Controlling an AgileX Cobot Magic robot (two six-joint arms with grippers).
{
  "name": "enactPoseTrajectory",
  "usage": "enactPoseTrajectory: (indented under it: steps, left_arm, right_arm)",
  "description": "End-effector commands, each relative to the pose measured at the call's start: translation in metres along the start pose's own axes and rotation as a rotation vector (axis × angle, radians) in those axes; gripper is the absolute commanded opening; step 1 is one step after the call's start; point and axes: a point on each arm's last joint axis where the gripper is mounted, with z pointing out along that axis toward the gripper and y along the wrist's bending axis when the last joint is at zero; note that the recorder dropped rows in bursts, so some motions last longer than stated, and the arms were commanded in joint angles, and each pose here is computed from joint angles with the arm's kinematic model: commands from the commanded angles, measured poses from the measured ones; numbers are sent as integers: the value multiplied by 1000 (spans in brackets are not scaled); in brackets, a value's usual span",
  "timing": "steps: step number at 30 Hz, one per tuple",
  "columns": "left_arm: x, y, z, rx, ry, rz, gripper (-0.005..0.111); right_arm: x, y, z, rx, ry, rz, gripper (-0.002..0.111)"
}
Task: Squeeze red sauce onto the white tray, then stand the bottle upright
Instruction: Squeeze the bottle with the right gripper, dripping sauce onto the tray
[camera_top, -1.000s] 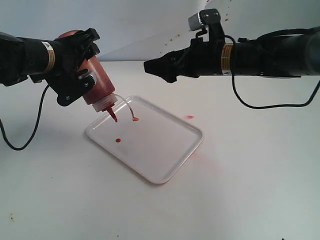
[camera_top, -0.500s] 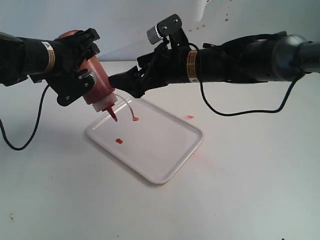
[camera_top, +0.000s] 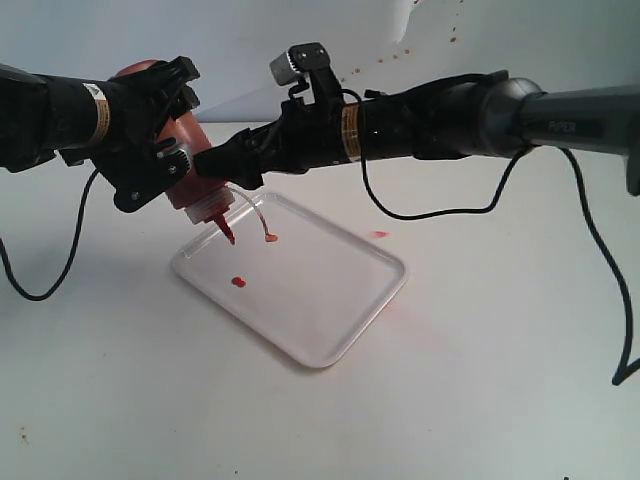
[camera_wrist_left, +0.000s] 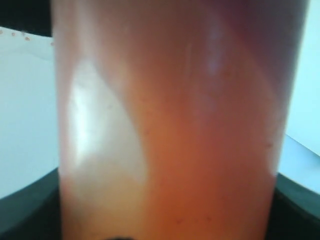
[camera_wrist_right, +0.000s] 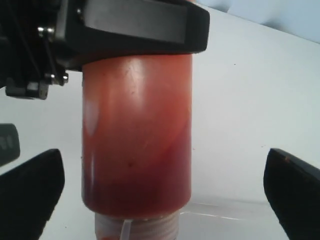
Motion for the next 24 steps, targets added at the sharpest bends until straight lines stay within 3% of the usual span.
enactPoseTrajectory:
  steps: [1,14,18,24]
  left_arm:
    - [5,7,-5,-22,17,-13,0]
    - [5,7,-5,-22,17,-13,0]
    - [5,7,-5,-22,17,-13,0]
    - [5,7,-5,-22,17,-13,0]
  right_arm:
    - [1,5,12,-13,55,-47,105]
    - [-8,26,44,23,90,-136,102]
    - [-7,26,46,42,106,-160,95]
    - [-9,23,46,78,86,-141,73]
